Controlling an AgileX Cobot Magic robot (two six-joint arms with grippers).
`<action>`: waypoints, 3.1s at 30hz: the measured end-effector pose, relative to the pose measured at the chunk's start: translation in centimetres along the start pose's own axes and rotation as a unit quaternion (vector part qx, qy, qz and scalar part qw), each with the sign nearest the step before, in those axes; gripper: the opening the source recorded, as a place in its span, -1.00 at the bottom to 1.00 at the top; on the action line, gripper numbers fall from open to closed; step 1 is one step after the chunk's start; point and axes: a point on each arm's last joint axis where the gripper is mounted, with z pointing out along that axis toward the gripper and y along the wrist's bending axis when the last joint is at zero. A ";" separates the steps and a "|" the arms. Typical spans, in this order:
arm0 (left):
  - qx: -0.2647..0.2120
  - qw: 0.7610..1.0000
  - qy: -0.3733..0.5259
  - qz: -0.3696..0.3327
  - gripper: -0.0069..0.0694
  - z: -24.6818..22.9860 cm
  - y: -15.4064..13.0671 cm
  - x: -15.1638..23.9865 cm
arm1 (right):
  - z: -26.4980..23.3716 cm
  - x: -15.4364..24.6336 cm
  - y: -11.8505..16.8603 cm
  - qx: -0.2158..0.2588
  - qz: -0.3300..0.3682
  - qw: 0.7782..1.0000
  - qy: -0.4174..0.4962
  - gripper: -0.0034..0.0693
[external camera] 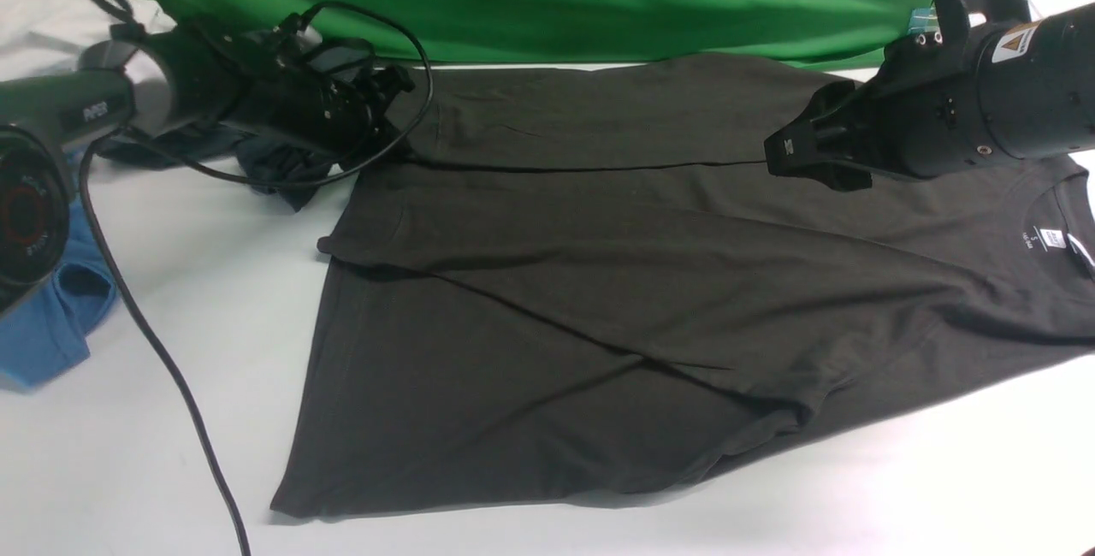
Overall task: Fold a long-sleeved shirt on a white desktop.
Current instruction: 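Grab the top left corner of the dark shirt with the left gripper, then fold the left side of the dark shirt inward over its body with the left gripper, then grasp the near edge of the shirt at its hem and shoulder corners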
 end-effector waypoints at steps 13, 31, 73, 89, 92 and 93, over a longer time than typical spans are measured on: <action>0.095 0.992 0.013 0.085 -0.72 -5.8 -4.1 -1.0 | -1.5 -0.3 0.1 0.006 -0.007 1.000 -0.020 -0.10; -0.019 0.947 0.184 0.263 -0.72 -9.4 -9.1 5.2 | -5.8 -0.8 -0.2 0.024 -0.007 0.997 -0.076 -0.10; -0.097 0.941 0.223 0.236 -0.31 -6.4 -5.2 9.5 | -5.8 -0.6 -0.5 0.038 -0.025 0.997 -0.065 -0.10; -0.172 0.906 0.288 0.256 0.98 -14.4 -4.6 12.4 | -4.1 -0.5 -1.0 0.047 -0.030 0.998 -0.040 -0.10; -0.180 0.903 0.322 0.220 0.99 -15.4 -1.9 16.3 | -4.0 -0.5 -1.1 0.046 -0.029 0.998 -0.038 -0.10; -0.184 0.903 0.326 0.211 0.99 -15.7 -1.1 17.4 | -4.0 -0.4 -1.0 0.046 -0.029 0.998 -0.038 -0.10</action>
